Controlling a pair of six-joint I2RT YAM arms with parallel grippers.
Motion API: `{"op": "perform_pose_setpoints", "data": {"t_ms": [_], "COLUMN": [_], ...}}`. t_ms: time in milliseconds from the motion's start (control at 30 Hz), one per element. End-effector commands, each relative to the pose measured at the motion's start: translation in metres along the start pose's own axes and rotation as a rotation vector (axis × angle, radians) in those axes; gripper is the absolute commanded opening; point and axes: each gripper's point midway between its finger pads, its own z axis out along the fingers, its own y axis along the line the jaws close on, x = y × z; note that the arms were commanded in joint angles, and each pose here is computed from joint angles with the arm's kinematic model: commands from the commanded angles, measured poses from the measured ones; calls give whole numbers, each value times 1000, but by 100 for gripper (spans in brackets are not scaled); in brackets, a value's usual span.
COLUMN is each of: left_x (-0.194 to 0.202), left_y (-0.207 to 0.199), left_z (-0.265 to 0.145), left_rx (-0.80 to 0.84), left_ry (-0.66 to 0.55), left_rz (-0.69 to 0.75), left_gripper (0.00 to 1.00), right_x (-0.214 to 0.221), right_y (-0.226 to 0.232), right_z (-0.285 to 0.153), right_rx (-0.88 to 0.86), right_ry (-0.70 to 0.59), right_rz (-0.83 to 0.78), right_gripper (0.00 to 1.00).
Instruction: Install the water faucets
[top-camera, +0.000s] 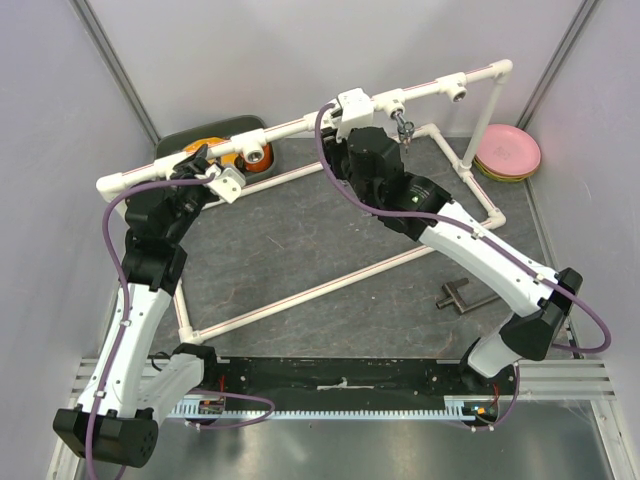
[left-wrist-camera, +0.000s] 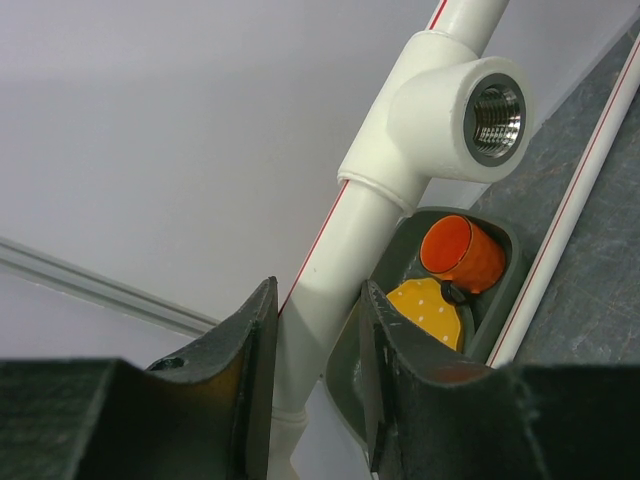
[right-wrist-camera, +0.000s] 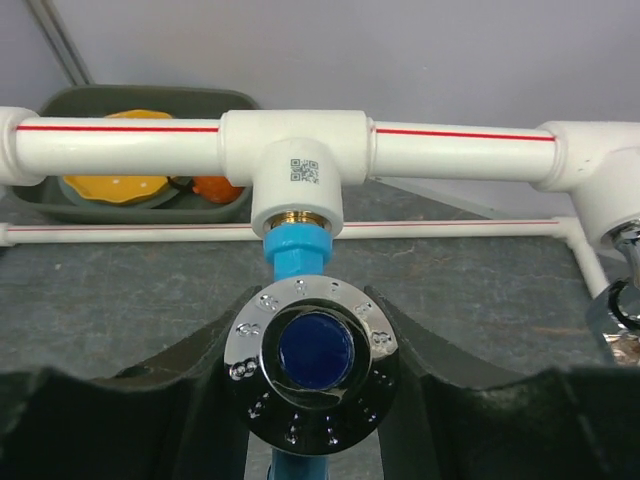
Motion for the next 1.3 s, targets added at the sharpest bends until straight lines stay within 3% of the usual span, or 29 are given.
{"op": "perform_pose_setpoints", "data": {"t_ms": [0,467,733,867,900,933,967,1033,1067,1267], "left_x": [42,39,38,38,38,38,38,40,40,39], "left_y": [-3,-3,-1,-1,-1,-1,-1,-2,-3,-2], "left_z": [-8,-9,-10,-10,-10,-10,-10,-9,-9,-8], "left_rx": [-36,-39,-46,-46,-46,-46,-47,-43,-42,-41], "left_ry": [173,163,162,162,162,162,161,165,166,164], "left_rz": [-81,-79,-79,-79,-79,-79,-79,-80,-81,-88], "left_gripper": [2,2,2,2,2,2,2,2,4,23], "right_x": [-21,-29,-26,-34,-37,-38,-40,-47,-47,-66], "right_y": [-13,-39,-58,-56,-52,-47,-46,-41,-41,-55], "right_z": [3,-11,-16,-17,-17,-16,-17,-24,-27,-68], "right_rx": [-6,46,118,93,68,52,40,-13,-22,-77], "right_ry": [-64,-296,-371,-381,-376,-363,-359,-369,-361,-432], "right_rz": [177,746,905,881,848,786,767,694,664,458], "right_gripper": [0,0,0,0,3,15,43,69,95,98]}}
